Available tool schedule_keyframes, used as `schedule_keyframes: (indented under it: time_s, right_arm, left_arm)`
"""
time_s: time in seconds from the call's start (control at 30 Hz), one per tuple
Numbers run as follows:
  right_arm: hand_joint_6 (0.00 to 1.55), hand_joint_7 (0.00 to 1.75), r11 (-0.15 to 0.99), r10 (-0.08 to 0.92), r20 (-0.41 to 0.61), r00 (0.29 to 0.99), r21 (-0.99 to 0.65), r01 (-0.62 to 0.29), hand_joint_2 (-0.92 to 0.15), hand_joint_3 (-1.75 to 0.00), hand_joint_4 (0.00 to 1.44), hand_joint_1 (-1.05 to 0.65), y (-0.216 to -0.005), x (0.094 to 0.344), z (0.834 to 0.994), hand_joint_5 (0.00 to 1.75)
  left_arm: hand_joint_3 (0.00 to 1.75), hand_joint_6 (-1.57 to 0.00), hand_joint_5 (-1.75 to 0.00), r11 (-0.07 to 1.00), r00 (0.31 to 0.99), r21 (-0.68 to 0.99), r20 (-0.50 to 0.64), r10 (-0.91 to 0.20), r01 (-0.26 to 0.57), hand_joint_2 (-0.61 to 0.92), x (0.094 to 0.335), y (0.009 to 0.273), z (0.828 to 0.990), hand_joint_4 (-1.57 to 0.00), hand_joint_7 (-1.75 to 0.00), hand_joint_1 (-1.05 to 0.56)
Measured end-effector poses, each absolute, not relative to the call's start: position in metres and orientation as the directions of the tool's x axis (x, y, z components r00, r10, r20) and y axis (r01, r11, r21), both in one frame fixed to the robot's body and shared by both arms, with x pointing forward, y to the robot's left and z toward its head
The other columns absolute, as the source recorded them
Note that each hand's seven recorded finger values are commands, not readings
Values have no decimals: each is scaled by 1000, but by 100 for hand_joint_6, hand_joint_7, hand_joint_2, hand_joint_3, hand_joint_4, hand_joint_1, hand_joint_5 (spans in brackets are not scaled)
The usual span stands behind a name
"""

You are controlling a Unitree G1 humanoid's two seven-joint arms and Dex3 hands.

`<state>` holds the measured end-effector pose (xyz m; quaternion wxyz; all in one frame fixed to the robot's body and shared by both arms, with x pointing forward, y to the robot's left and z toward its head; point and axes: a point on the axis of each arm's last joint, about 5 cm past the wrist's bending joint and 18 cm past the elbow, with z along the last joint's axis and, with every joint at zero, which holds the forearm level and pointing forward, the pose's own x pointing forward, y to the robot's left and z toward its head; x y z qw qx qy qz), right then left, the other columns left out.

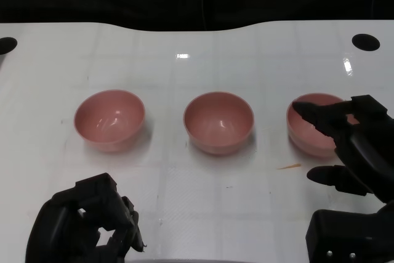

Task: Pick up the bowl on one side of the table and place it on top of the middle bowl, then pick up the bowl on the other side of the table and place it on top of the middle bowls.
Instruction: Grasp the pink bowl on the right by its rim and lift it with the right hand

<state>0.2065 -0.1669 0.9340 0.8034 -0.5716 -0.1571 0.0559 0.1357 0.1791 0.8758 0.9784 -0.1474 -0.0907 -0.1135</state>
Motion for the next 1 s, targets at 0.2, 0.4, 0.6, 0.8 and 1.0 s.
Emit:
schedule_keyframes:
  time_s: [0.2, 0.4, 0.6, 0.8, 1.0]
  right_arm:
    - [39, 7, 274, 252, 130, 959, -960, 58, -79, 0, 18, -47, -166, 221, 921, 59]
    - [43, 3, 213, 238, 58, 969, -977, 6, -83, -1, 28, -48, -167, 237, 910, 42]
    - [49, 2, 162, 220, 7, 975, -986, -29, -84, 0, 40, -49, -164, 251, 901, 31]
    - [52, 1, 111, 220, -38, 975, -992, -64, -87, -1, 50, -49, -162, 263, 892, 22]
    - [62, 3, 57, 242, -76, 967, -994, -92, -89, -1, 67, -48, -159, 272, 883, 14]
  left_arm:
    - [117, -100, -154, 929, 957, -271, 210, -199, 253, 45, 135, 178, 877, -102, -135, -15]
    - [118, -98, -153, 929, 958, -271, 206, -199, 251, 45, 133, 179, 877, -101, -136, -14]
    - [114, -99, -154, 927, 958, -279, 209, -195, 249, 48, 133, 179, 877, -101, -136, -16]
    - [115, -99, -155, 928, 958, -276, 208, -197, 251, 47, 133, 179, 879, -102, -138, -17]
    - [121, -98, -157, 929, 958, -270, 204, -199, 251, 44, 132, 179, 879, -101, -140, -16]
